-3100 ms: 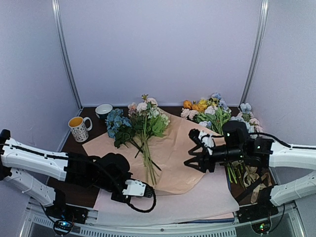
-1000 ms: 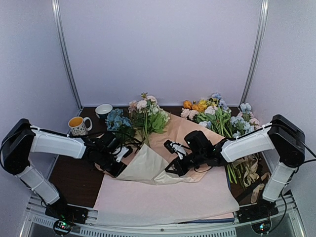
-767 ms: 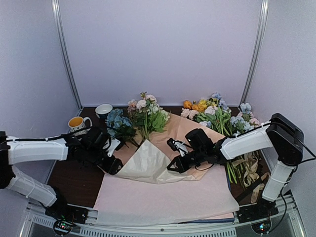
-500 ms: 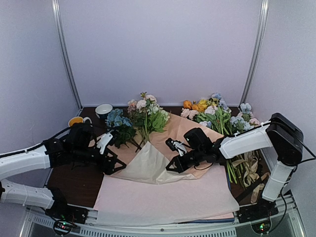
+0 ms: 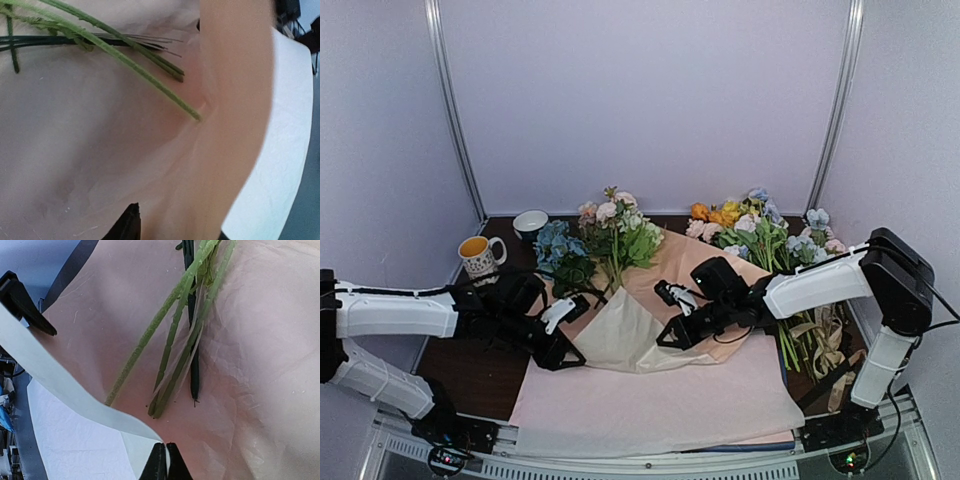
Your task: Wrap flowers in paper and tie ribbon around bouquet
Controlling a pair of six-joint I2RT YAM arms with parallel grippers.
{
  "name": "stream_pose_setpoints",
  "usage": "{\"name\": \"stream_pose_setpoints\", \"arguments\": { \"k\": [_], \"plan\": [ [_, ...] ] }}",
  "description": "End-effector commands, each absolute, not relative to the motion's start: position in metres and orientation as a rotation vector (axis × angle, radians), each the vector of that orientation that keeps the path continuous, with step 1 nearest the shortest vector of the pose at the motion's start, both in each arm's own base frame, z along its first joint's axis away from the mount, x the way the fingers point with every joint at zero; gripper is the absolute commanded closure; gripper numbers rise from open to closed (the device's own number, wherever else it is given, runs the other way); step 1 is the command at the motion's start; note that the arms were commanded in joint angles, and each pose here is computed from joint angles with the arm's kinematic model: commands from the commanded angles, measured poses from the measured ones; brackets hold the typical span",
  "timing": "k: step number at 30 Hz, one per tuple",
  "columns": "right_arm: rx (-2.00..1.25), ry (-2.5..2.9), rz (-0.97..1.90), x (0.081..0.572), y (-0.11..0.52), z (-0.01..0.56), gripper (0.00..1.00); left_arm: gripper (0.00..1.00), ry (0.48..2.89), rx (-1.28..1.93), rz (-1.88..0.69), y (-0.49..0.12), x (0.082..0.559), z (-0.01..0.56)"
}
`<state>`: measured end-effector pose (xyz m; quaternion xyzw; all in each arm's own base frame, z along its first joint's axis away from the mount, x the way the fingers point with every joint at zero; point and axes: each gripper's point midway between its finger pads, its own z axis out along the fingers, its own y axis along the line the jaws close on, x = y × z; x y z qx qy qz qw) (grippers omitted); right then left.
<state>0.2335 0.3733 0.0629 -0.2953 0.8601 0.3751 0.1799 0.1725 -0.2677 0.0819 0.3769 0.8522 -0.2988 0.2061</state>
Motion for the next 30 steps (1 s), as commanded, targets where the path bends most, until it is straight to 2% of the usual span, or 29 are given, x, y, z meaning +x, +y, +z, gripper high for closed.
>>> {"name": "stream_pose_setpoints", "arguments": {
  "k": [1,3,7,13,16,19,21,30],
  "plan": [
    [-0.887,2.412,1.074,0.232,0.375,0.068,0.92,0.76,2.394,1.033,-0.836,-0.275,0.179,0.075],
    [-0.915,2.402,1.123,0.224,0.376,0.070,0.84,1.00,2.432,1.013,-0.812,-0.272,0.181,0.067],
    [-0.945,2.429,1.150,0.211,0.369,0.064,0.71,1.00,2.500,0.966,-0.733,-0.265,0.186,0.052],
    [-0.937,2.483,1.087,0.198,0.346,0.050,0.69,1.00,2.554,0.948,-0.684,-0.260,0.189,0.040],
    [-0.928,2.507,1.039,0.196,0.336,0.045,0.74,1.00,2.592,0.937,-0.638,-0.253,0.190,0.032],
    [-0.881,2.528,0.997,0.200,0.324,0.043,0.92,1.00,2.620,0.928,-0.588,-0.246,0.192,0.026],
    [-0.837,2.555,0.983,0.203,0.316,0.038,1.00,1.00,2.636,0.921,-0.566,-0.243,0.193,0.023],
    [-0.710,2.700,0.866,0.210,0.293,0.014,1.00,1.00,2.809,0.848,-0.485,-0.221,0.186,-0.005]
  ]
}}
